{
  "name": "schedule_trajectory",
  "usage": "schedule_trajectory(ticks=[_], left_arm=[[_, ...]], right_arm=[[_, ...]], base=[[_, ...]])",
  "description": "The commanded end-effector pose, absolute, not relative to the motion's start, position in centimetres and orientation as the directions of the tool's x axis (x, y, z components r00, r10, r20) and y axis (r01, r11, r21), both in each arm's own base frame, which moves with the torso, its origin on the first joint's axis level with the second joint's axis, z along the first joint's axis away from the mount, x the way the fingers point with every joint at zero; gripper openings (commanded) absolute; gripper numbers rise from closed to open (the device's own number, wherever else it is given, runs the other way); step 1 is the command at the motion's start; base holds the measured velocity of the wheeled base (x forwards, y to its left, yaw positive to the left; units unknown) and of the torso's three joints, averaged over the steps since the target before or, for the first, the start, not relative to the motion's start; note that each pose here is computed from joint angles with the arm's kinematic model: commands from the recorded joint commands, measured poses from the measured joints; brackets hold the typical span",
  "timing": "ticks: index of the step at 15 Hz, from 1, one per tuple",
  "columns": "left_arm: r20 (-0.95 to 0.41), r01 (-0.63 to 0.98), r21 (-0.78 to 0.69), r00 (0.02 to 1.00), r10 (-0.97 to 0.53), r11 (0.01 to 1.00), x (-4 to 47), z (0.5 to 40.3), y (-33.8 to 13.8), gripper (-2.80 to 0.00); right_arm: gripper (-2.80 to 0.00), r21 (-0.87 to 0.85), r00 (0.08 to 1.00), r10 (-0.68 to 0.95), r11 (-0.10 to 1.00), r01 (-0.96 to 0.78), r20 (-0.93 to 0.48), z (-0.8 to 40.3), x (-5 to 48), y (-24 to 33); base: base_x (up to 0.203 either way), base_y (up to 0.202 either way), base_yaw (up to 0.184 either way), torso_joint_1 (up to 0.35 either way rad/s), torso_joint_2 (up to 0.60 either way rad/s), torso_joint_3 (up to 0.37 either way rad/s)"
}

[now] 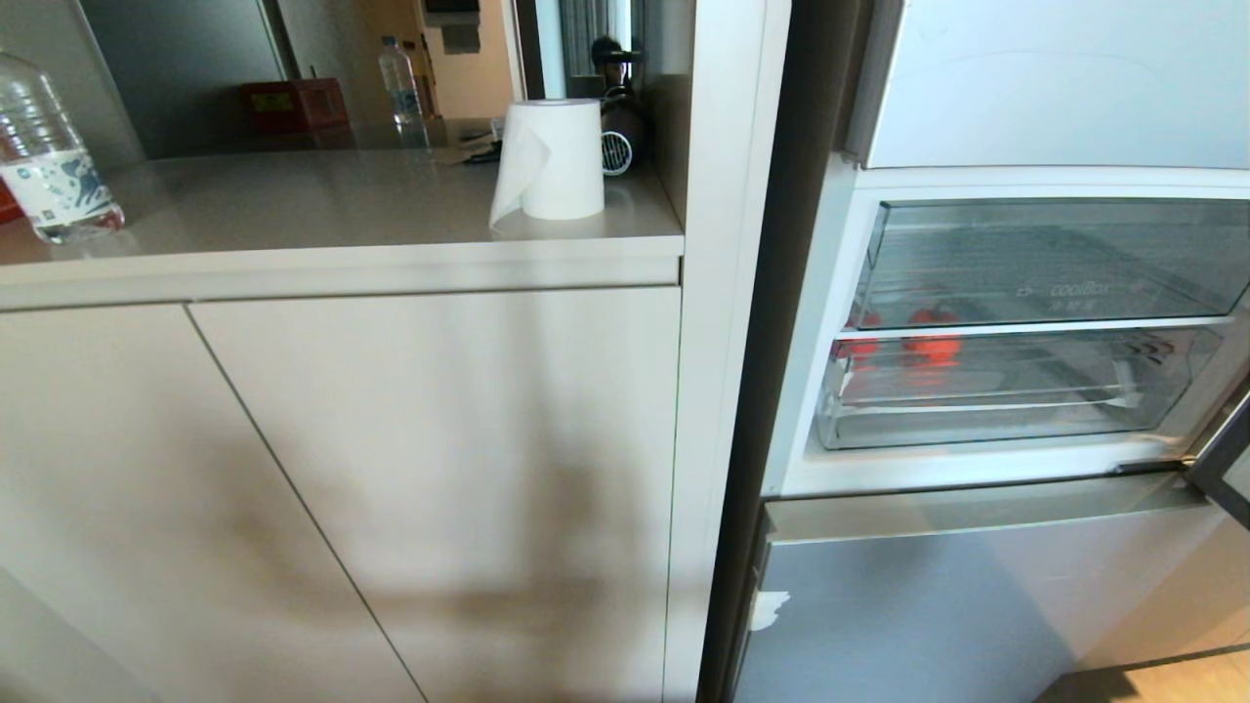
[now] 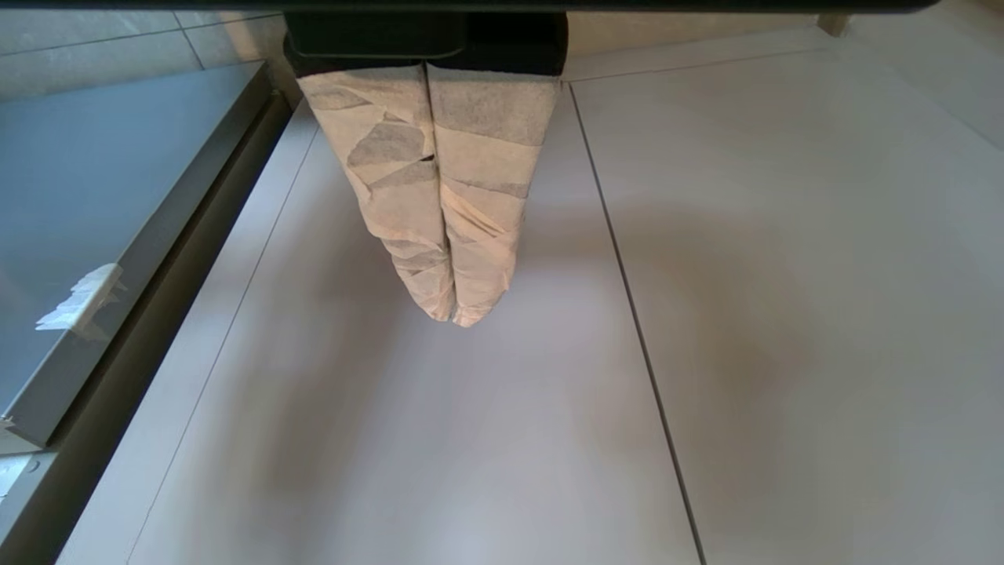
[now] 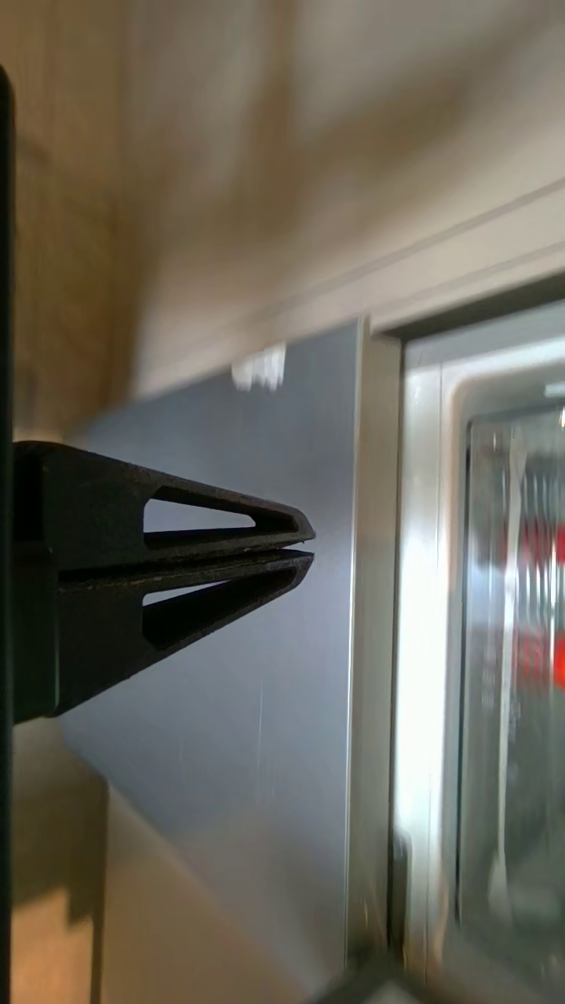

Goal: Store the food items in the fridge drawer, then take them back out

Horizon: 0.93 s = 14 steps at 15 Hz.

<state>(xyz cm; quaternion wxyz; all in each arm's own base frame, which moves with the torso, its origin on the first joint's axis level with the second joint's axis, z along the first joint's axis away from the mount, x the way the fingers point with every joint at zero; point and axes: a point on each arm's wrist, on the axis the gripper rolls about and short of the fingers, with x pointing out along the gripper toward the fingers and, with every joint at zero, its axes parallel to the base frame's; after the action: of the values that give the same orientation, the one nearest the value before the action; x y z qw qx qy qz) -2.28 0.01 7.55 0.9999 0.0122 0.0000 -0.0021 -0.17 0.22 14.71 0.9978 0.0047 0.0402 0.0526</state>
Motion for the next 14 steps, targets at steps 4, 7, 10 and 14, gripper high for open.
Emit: schedule_trajectory(ticks=[4,7,10,14], left_arm=[[-0.002,0.005,0.025,1.0,-0.005,1.0,-2.3,7.6,0.0,-2.8],[0.0,0.005,0.025,1.0,-0.005,1.0,-2.3,7.5,0.0,-2.8],[-0.002,0.005,0.025,1.0,-0.005,1.0,-2.3,7.6,0.0,-2.8],[-0.002,0.005,0.025,1.0,-0.005,1.0,-2.3,7.6,0.0,-2.8]], right_arm=[[0.0,0.154,0.897,0.225,0.972,-0.179,-0.38,18.1,13.1,0.9],[0.0,0.175,0.871,0.265,0.962,-0.21,-0.413,16.6,20.1,2.5],[0.0,0.161,0.902,0.281,0.957,-0.24,-0.328,14.8,24.6,4.4],[0.0,0.102,0.949,0.218,0.975,-0.199,-0.228,14.1,25.8,4.9]], base=[[0.0,0.0,0.0,0.0,0.0,0.0],[0.0,0.0,0.0,0.0,0.0,0.0],[0.0,0.0,0.0,0.0,0.0,0.0],[0.0,0.0,0.0,0.0,0.0,0.0]])
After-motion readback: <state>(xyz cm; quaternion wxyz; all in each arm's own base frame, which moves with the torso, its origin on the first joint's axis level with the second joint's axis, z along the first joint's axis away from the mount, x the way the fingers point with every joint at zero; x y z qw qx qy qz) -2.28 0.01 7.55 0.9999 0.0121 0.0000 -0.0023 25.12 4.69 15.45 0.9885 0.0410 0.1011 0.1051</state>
